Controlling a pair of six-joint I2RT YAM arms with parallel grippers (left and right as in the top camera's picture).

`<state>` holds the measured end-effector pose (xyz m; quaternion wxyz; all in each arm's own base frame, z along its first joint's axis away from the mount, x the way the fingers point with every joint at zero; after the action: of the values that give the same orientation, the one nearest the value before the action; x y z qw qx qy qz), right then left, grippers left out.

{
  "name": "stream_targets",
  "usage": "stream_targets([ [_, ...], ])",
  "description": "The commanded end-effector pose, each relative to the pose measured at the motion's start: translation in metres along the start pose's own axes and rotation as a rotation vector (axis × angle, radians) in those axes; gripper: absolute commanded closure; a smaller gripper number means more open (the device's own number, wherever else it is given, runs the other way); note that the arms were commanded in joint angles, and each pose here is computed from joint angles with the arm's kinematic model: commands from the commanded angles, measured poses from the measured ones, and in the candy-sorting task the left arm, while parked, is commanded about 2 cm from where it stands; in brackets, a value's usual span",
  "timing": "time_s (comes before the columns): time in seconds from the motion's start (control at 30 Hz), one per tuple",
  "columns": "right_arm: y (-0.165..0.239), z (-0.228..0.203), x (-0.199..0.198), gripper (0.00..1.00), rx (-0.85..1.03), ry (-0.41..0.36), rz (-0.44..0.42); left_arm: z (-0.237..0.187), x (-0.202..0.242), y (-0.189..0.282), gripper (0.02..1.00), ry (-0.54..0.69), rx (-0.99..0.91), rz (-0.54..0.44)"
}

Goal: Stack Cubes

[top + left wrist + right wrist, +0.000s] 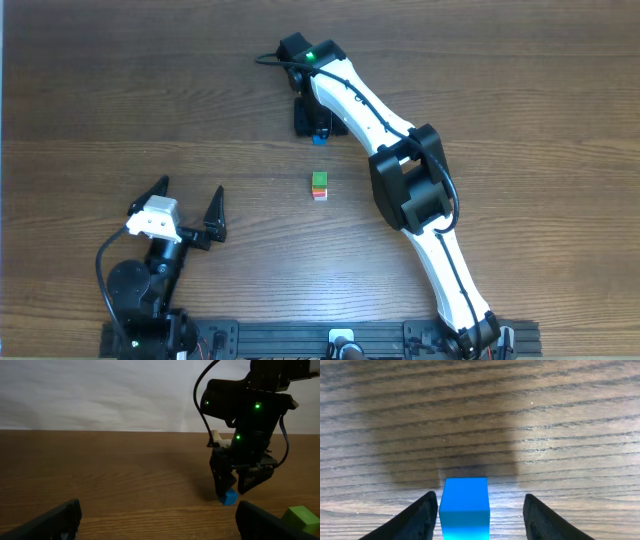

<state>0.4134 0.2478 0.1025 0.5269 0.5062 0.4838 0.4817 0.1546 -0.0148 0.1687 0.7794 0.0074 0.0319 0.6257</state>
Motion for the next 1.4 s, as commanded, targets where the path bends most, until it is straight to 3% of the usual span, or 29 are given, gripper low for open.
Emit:
stream_targets([
  [0.03,-0.0068,-0.0043,0.0037,0.448,0.011,0.01,-0.013,-0.0016,-0.0008,-0.0002,0.018,-0.015,-0.002,-0.007],
  [0.67,-0.0111,-0.0095,0.0056,0.544,0.027,0.014,-0.021,-0.0016,-0.0008,-0.0002,0.018,-0.015,-0.002,-0.007],
  [0.97,-0.0113,-0.0093,0.0065,0.733,0.027,0.011,-0.012,-0.0016,-0.0008,-0.0002,0.018,-0.015,-0.002,-0.007],
  [1.13,-0.0113,-0.0095,0.0071,0.886,0.026,0.012,-0.011,-0.0016,-0.0008,-0.0002,0.018,-0.015,-0.002,-0.007],
  [1.4,-0.0112,-0.0109,0.0089,0.989,0.031,0.014,-0.006,-0.0016,-0.0008,-0.0002,0.018,-0.015,-0.002,-0.007],
])
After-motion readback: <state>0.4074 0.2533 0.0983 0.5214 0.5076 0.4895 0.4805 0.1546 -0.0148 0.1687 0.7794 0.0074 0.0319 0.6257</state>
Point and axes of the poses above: each gripper's point midway between its finger pads, its own y axis back along the fingers, its own x axis along the line the jaws close on, z = x × y, the point moved 9 cm from there along y, back along the fingers, and after that the axes turned 4 degrees about -y, right-handed, at the moved point
